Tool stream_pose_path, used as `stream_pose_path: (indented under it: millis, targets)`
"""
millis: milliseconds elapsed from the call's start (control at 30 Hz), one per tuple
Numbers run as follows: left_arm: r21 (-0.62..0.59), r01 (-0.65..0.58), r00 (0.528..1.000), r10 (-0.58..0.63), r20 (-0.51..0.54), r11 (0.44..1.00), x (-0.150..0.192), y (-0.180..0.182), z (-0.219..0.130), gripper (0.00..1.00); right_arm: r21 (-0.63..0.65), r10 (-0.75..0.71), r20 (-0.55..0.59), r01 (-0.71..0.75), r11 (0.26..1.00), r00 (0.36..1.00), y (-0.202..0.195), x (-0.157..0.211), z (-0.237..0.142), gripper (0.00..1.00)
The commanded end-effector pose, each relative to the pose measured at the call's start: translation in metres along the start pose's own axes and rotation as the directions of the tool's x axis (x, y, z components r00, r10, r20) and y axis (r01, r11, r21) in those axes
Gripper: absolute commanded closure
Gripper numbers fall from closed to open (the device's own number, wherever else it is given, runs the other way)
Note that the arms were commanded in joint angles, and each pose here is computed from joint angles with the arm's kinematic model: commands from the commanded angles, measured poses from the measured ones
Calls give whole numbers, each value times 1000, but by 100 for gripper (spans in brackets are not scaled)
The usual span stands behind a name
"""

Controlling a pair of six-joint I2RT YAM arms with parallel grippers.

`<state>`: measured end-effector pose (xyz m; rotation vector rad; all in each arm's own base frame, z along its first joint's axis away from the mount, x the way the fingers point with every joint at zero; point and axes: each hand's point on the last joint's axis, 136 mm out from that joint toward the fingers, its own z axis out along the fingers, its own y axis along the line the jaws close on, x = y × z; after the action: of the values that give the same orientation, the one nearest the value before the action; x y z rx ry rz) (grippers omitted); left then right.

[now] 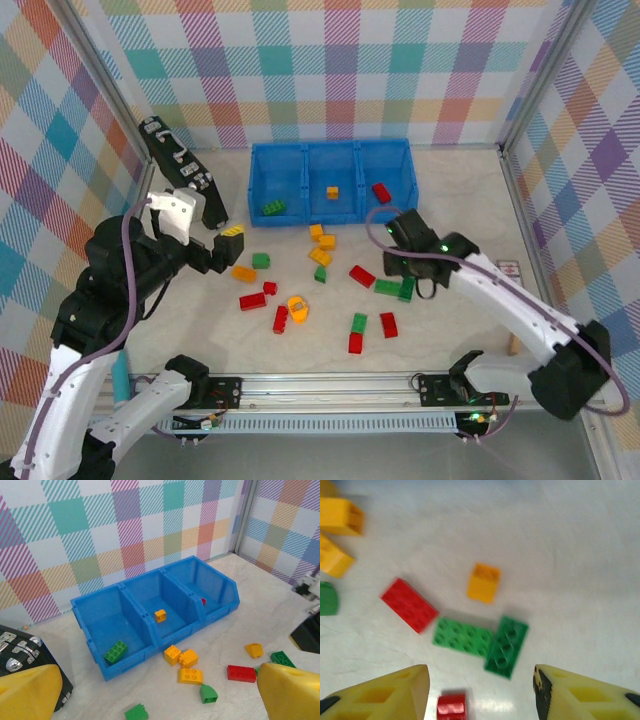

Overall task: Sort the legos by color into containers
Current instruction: Pick up the lego from the middle-right of the table.

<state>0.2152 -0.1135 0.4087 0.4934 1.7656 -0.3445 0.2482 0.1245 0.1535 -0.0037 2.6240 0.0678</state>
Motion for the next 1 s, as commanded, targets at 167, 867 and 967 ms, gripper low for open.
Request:
stream_pose_path:
  millis: [167,867,967]
  targets:
    - [29,-9,998,7,70,1000,-10,-8,-18,0,-64,419,-116,-427,902,901,-18,42,21,43]
    - [-20,-27,998,28,51,999,-8,0,-22,0,2,462,-195,-470,883,866,-34,33,102,32]
    - [-29,-35,998,36,51,999,-7,1,-23,0,8,462,-196,-470,883,865,-36,32,109,34]
